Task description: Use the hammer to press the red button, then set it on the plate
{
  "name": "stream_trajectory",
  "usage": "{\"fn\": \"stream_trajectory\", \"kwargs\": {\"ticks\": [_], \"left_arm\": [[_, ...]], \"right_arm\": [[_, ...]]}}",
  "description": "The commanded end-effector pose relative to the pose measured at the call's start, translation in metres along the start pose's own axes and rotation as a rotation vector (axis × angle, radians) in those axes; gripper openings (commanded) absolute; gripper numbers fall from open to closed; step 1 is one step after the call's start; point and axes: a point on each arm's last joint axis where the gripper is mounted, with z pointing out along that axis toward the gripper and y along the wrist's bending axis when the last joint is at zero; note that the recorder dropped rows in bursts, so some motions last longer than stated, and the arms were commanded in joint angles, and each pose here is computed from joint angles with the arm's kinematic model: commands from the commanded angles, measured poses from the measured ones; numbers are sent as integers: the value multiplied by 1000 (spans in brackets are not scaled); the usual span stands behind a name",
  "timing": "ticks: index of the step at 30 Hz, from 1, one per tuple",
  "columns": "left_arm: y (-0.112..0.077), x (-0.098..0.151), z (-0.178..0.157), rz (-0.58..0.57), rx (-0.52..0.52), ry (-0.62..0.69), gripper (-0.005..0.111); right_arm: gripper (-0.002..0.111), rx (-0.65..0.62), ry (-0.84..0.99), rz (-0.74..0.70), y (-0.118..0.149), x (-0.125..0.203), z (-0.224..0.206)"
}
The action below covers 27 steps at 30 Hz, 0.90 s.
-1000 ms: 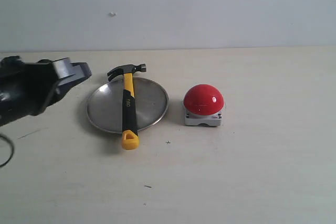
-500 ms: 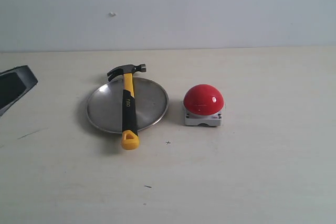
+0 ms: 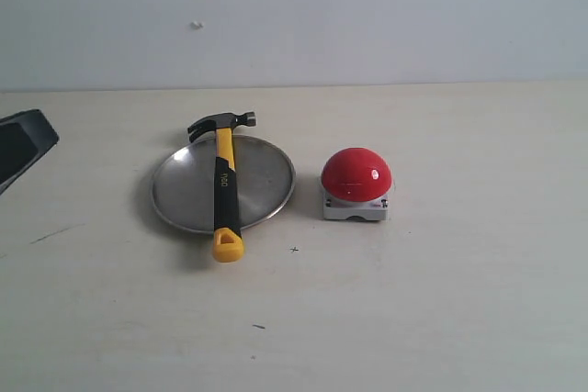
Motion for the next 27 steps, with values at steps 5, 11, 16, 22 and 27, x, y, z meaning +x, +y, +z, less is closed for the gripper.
{"fn": "stream_trajectory", "kwargs": {"ticks": [5,11,16,22,27], "left_arm": [[13,6,-34,82,-171,-42,0],[21,21,-68,107,-281,-186,0],[37,26,-82,8,-508,-189,0],[40,27,-92,29,-603,-204,0],[36,26,-101,48,-607,-264,0]], "right_arm": [[0,-2,-11,-3,0,0,0],[0,-2,-11,-3,0,0,0],[0,-2,-11,-3,0,0,0],[0,-2,-11,-3,0,0,0],[0,-2,-11,-3,0,0,0]]}}
